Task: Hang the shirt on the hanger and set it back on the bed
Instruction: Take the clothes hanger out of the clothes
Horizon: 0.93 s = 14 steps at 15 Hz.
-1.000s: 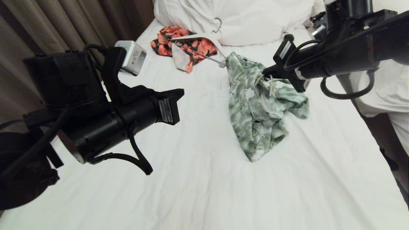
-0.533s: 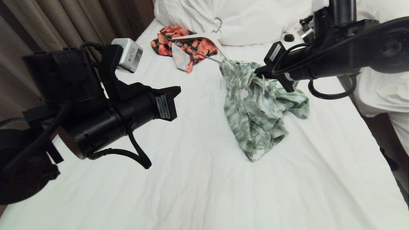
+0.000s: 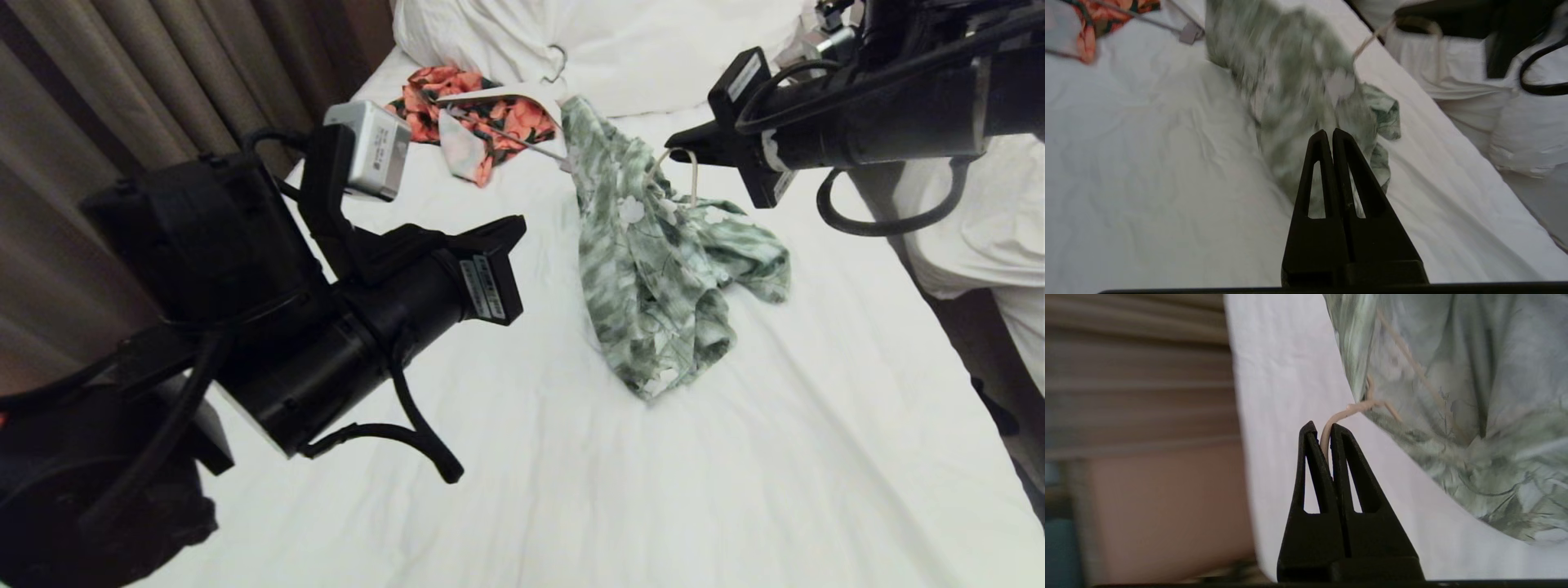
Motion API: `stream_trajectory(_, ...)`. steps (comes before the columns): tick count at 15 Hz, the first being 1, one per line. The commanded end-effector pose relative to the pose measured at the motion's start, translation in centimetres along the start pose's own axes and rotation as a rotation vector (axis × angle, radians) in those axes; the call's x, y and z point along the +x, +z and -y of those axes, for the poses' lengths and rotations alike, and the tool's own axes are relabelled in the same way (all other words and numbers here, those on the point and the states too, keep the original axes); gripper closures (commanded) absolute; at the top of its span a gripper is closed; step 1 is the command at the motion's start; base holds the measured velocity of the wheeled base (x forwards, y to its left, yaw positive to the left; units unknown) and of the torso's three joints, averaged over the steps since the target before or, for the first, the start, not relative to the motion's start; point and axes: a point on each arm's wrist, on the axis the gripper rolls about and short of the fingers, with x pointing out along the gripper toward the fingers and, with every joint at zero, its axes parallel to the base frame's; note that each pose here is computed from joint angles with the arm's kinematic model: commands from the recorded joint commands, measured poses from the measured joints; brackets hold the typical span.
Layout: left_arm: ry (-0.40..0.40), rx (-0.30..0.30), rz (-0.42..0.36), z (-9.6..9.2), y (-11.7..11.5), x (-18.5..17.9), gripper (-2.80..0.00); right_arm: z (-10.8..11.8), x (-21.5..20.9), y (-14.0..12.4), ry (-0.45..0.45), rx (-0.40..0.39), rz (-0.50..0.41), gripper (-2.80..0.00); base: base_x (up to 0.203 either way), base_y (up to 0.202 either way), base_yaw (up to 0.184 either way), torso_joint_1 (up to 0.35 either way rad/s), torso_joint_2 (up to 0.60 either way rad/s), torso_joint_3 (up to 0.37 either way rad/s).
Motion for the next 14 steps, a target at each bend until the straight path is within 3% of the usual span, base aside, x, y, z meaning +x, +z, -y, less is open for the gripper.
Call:
stream_trajectory(1, 0.039, 0.005, -0.023, 0.4, -1.5, 1.3, 0.00, -1.0, -1.5, 0.5, 0.040, 0.064, 0.021, 0.00, 0.000, 0.000, 0.000, 0.000, 0.00, 0.000)
stream_trajectory(5, 0.126, 0.005, 0.043, 0.5, -4.0, 4.1, 0.00, -2.2, -4.0, 0.9, 0.096, 0.148, 0.012, 0.00, 0.000, 0.000, 0.000, 0.000, 0.00, 0.000)
stream_trajectory(6, 0.177, 0.032, 0.085, 0.7, -4.3, 4.8, 0.00, -2.1, -4.0, 0.9, 0.086, 0.176, 0.000, 0.00, 0.000, 0.000, 0.000, 0.000, 0.00, 0.000)
stream_trajectory(8, 0.270, 0.114, 0.095, 2.0, -4.7, 5.4, 0.00, -1.8, -3.8, 0.8, 0.075, 0.218, -0.016, 0.00, 0.000, 0.000, 0.000, 0.000, 0.00, 0.000)
stream_trajectory(12, 0.238, 0.139, 0.047, 4.0, -6.9, 5.6, 0.00, -1.6, -3.6, 0.3, 0.084, 0.295, -0.116, 0.00, 0.000, 0.000, 0.000, 0.000, 0.00, 0.000)
stream_trajectory(13, 0.238, 0.156, 0.035, 4.0, -7.3, 5.6, -1.18, -1.6, -3.5, 0.2, 0.086, 0.316, -0.136, 0.00, 0.000, 0.000, 0.000, 0.000, 0.00, 0.000)
stream_trajectory(14, 0.239, 0.173, 0.033, 4.0, -7.3, 5.6, -2.80, -1.6, -3.6, 0.1, 0.084, 0.339, -0.171, 0.00, 0.000, 0.000, 0.000, 0.000, 0.00, 0.000)
